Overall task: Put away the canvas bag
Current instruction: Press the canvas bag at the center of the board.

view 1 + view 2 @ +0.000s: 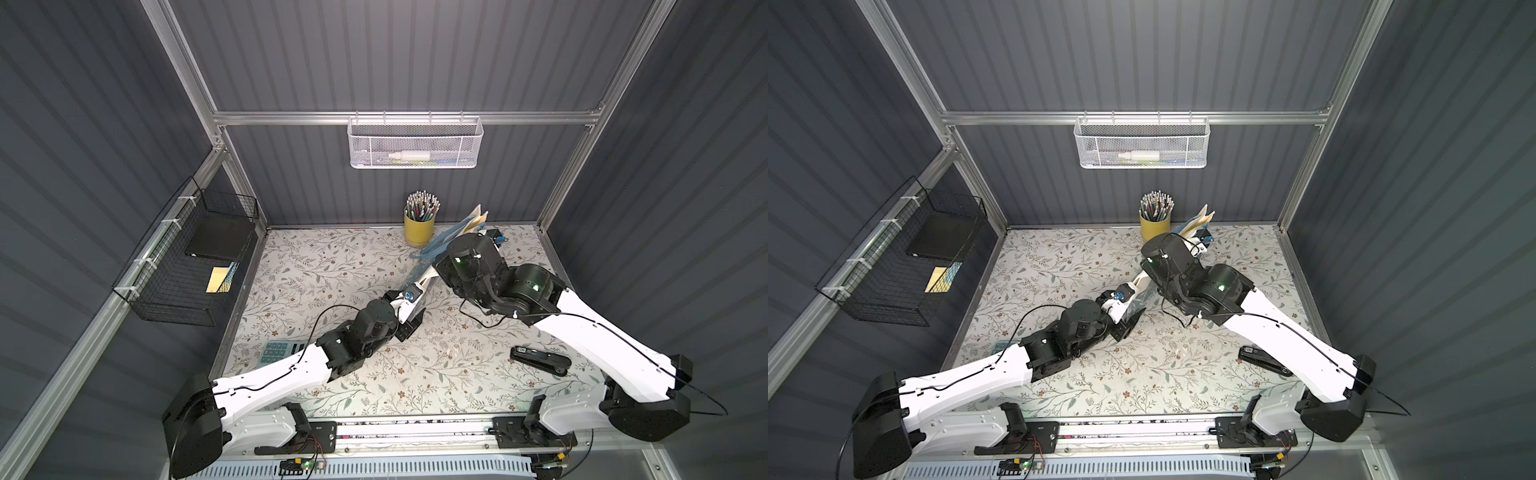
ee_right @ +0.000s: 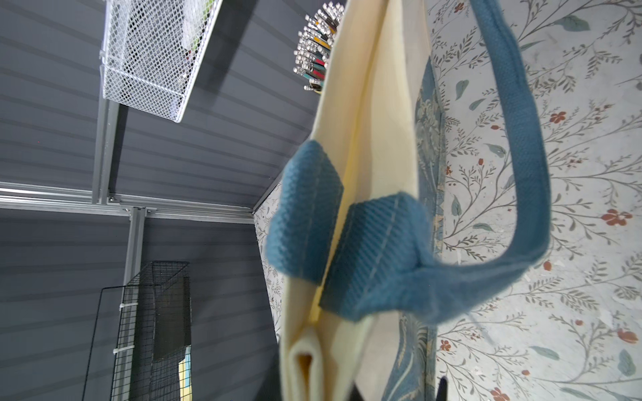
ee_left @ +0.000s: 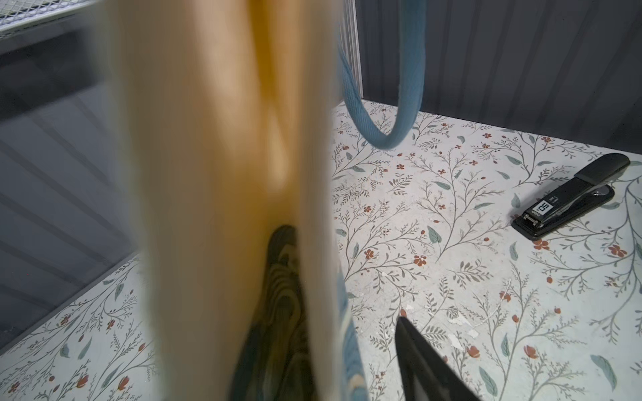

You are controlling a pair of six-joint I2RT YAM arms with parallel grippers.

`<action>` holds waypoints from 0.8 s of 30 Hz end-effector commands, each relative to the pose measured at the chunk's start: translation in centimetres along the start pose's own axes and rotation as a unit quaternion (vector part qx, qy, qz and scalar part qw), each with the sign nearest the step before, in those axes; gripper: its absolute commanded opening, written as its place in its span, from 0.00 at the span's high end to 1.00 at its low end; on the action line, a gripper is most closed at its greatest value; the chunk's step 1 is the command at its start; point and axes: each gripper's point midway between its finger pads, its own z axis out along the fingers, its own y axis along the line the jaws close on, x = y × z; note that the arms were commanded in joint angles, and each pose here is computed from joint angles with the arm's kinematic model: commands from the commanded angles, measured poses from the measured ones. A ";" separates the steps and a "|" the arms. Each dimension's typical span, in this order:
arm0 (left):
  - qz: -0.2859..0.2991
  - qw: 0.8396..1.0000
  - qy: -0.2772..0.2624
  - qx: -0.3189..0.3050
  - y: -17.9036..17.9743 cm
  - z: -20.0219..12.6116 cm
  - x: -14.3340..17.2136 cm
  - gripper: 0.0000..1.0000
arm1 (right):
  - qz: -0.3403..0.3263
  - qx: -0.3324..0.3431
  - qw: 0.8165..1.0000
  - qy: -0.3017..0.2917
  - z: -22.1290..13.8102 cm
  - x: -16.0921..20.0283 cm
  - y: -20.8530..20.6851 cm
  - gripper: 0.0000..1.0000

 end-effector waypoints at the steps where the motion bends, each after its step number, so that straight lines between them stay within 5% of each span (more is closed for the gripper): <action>1: -0.007 1.000 0.020 -0.004 -0.1 0.0 1.5 0.39 | 0.043 -0.062 0.997 -0.016 -2.1 -1.9 3.3 1.00; 5: -0.008 1.000 0.013 -0.008 0.1 -0.1 1.1 0.78 | 0.036 -0.056 0.998 -0.008 -1.8 -1.5 3.1 1.00; 7: -0.014 1.000 0.006 -0.015 0.4 -0.2 0.5 0.84 | 0.036 -0.053 0.998 -0.005 -1.6 -1.3 2.8 1.00; 9: -0.017 1.000 0.002 -0.021 0.7 -0.3 0.2 1.00 | 0.030 -0.047 0.998 -0.002 -1.4 -1.0 2.2 1.00; 14: -0.029 0.999 -0.012 -0.016 0.8 -1.0 -1.4 1.00 | -0.026 -0.024 0.999 -0.022 -1.2 -1.5 1.0 1.00; 15: -0.035 0.999 -0.015 -0.009 0.7 -1.3 -1.8 0.95 | -0.037 -0.016 0.999 -0.028 -1.2 -1.9 0.8 1.00; 17: -0.050 0.998 -0.023 -0.019 1.3 -1.9 -2.6 0.36 | -0.059 -0.005 0.997 -0.041 -1.3 -2.8 0.6 1.00; 24: -0.087 0.986 -0.099 -0.106 6.2 -7.9 -6.6 0.26 | -0.117 0.000 0.993 -0.024 -0.2 -5.8 -1.1 1.00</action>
